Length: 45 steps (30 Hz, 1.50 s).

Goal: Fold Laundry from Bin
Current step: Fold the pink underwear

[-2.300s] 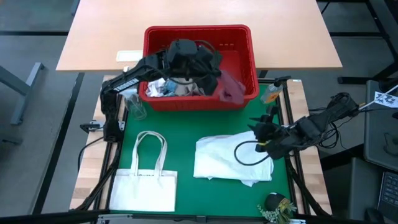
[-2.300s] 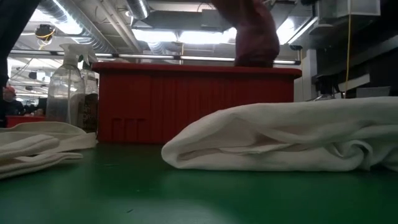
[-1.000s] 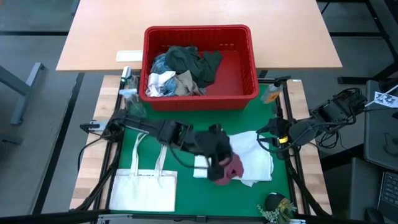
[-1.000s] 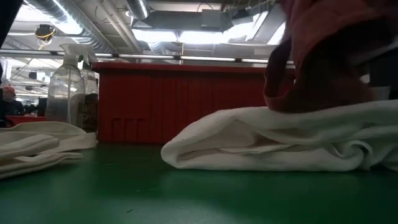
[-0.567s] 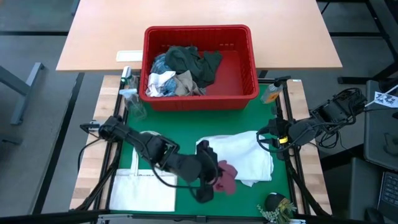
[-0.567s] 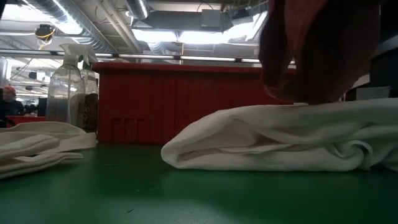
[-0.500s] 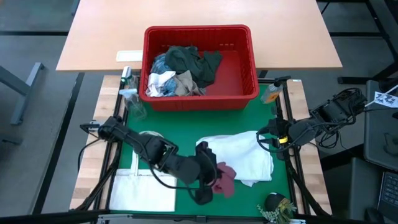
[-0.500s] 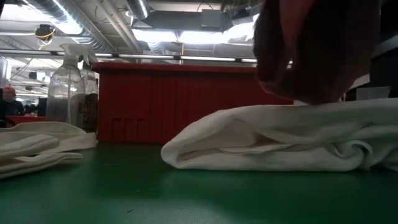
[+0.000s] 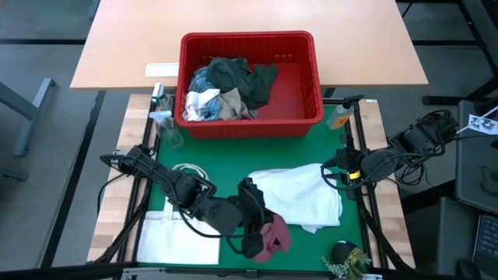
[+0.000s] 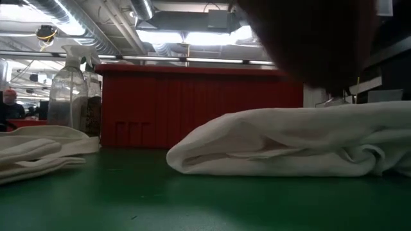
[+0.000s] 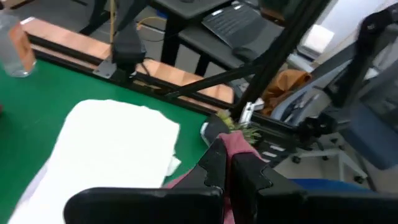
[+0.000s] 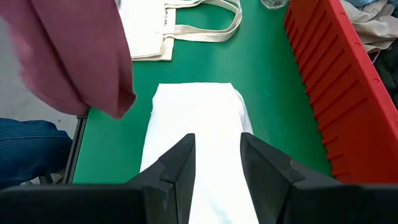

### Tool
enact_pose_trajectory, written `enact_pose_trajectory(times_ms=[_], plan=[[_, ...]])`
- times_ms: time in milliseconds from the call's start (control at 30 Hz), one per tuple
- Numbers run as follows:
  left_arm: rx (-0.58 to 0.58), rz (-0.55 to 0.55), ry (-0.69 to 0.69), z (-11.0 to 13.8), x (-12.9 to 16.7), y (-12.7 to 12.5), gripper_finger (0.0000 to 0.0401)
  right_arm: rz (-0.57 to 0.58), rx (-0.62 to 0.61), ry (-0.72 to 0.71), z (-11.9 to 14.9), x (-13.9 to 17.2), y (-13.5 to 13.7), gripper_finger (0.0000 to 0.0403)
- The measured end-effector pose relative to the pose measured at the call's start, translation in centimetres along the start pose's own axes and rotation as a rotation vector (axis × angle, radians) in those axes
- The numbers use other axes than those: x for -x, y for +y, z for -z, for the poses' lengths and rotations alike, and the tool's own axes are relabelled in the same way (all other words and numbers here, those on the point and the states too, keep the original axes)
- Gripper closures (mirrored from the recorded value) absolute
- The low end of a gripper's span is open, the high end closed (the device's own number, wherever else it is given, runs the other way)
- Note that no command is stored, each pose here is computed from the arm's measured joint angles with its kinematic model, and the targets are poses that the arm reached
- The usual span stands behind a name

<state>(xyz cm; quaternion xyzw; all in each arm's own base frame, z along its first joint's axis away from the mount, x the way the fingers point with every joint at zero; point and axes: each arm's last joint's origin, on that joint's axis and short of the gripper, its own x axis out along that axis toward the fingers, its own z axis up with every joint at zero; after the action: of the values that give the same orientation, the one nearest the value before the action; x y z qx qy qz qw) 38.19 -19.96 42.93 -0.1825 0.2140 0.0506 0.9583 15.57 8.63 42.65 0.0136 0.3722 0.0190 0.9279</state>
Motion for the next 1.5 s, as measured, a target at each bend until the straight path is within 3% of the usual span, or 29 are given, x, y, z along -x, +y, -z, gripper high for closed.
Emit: enact_pose_trajectory(times_ms=[300,500,867,1300,1500], plan=[[0.042,-0.079,-0.011,2.0,-6.6,4.2,0.0401,-0.02,-0.049,0.027,0.2,0.0,0.0,0.0274],[0.117,-0.095,-0.102,3.7,-11.5,8.9,0.0401,-0.019,-0.096,0.102,0.8,0.0,-0.2,0.0274],[0.177,-0.186,-0.165,5.2,-15.1,16.9,0.0398,0.004,-0.119,0.135,1.2,0.1,-0.3,0.0274],[-0.034,-0.228,-0.135,4.9,-15.5,19.0,0.026,0.007,-0.119,0.133,1.2,0.1,-0.4,0.0274],[-0.064,-0.224,-0.149,4.4,-15.4,18.8,0.0221,0.007,-0.122,0.133,1.2,0.1,-0.4,0.0274]])
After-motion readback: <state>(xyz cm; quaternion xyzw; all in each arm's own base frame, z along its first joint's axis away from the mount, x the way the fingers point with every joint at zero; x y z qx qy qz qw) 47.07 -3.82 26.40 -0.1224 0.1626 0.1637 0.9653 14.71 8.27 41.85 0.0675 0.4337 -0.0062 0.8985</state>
